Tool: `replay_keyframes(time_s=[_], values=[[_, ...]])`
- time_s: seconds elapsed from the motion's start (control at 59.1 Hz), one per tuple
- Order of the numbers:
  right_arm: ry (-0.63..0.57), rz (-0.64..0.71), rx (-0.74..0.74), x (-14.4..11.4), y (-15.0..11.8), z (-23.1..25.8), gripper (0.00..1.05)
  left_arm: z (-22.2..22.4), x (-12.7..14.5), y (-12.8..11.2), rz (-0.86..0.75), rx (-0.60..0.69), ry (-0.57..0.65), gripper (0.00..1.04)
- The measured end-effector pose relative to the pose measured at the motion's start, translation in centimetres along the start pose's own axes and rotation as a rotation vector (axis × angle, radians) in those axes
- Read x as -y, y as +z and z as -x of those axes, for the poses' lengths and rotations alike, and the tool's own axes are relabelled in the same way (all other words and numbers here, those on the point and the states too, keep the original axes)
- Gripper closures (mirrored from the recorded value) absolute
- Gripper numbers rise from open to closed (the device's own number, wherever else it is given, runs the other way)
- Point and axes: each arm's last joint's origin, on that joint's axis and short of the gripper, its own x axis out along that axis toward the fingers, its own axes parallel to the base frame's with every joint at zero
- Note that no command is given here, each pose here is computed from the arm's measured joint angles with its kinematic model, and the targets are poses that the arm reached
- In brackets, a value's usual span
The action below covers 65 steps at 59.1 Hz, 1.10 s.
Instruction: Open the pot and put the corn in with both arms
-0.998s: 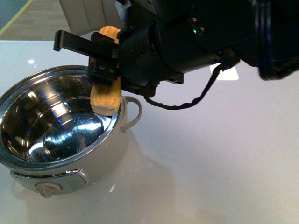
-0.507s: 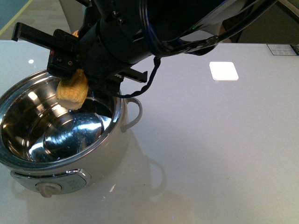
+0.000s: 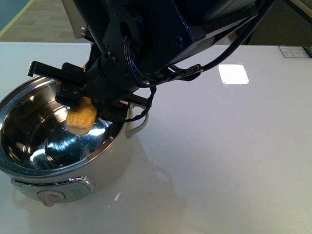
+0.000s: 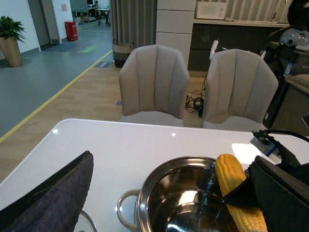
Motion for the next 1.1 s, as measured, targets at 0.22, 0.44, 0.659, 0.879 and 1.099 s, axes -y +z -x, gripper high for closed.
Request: replay_keyframes(time_s=[0.22, 0.44, 0.659, 0.879, 1.099], values=[[-0.004, -0.002, -0.002, -0.3, -0.1, 0.0, 0.31, 0.0, 0.0, 0.0, 0.000, 0.000, 0.000, 0.07], [0.002, -0.023, 0.011, -0.3, 0.1, 0.2, 0.09, 0.0, 0.0, 0.0, 0.000, 0.000, 0.000, 0.07], [0.019, -0.060, 0.076, 0.6, 1.4, 3.3, 0.09, 0.0, 0.0, 0.0, 0.000, 0.000, 0.000, 0.07], [0.066, -0.118, 0.217, 2.8, 3.6, 9.9, 0.09, 0.0, 0.0, 0.0, 0.000, 0.000, 0.000, 0.07], [0.006, -0.176, 0.369, 7.7, 3.8, 18.3, 0.09, 0.0, 0.0, 0.0, 0.000, 0.000, 0.000, 0.07]])
